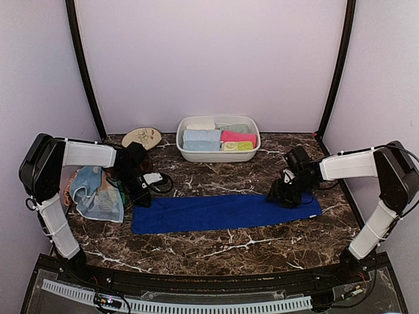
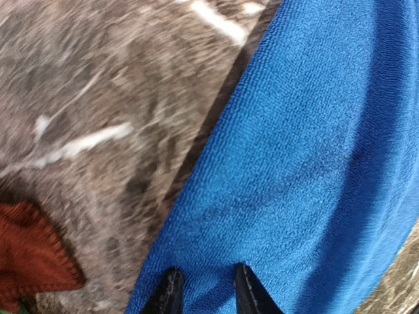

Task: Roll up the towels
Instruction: Adjust the towel at the center of the board.

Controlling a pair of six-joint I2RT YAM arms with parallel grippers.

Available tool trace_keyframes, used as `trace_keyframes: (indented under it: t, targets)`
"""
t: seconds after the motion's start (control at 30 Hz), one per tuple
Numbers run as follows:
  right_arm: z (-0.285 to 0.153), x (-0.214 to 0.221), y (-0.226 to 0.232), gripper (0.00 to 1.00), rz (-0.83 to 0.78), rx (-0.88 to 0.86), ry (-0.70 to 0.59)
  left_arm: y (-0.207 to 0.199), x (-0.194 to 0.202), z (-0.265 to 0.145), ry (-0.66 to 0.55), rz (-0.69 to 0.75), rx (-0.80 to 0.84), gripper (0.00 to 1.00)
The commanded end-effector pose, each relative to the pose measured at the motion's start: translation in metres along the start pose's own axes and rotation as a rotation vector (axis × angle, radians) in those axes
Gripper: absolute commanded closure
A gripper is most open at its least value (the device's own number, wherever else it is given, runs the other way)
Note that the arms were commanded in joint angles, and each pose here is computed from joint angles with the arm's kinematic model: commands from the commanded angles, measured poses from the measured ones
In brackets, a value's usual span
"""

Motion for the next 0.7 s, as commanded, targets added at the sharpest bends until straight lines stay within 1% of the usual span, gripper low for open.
trace_keyframes:
  t: [0.0, 0.2, 0.27, 0.33, 0.4, 0.47, 0.63, 0.67]
  targets:
    - [0.012, 0.012, -0.021, 0.42, 0.029, 0.083, 0.033, 0.02, 0.015, -0.004, 0.009, -0.051, -0.099, 0.72]
    - [0.011, 0.009, -0.02, 0.42, 0.034, 0.066, 0.017, 0.032, 0.017, -0.011, -0.006, -0.073, -0.159, 0.72]
    - [0.01, 0.006, -0.017, 0.41, 0.034, 0.051, 0.007, 0.033, 0.017, -0.013, -0.016, -0.075, -0.17, 0.67]
    - [0.008, 0.001, -0.014, 0.4, 0.037, 0.034, -0.01, 0.034, 0.014, -0.014, -0.034, -0.082, -0.18, 0.58]
    - [0.006, -0.004, -0.01, 0.39, 0.034, 0.013, -0.026, 0.036, 0.009, -0.016, -0.05, -0.089, -0.193, 0.53]
    - [0.001, -0.009, -0.006, 0.38, 0.03, -0.002, -0.037, 0.036, 0.002, -0.025, -0.09, -0.088, -0.199, 0.5]
    - [-0.019, -0.023, 0.001, 0.32, 0.024, -0.048, -0.077, 0.03, -0.02, -0.064, -0.23, -0.054, -0.183, 0.43]
    - [-0.031, -0.027, 0.001, 0.31, 0.022, -0.053, -0.108, 0.029, -0.023, -0.07, -0.243, -0.046, -0.181, 0.42]
Point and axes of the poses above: each gripper's point midway between its finger pads, its own z axis out along the fingers, its own y axis along the line the jaws close on, x = y × z, the point moved 6 cm from there along -z, back along the fingers, and after that the axes turned 15 degrees about -z, right-handed, at the moved point
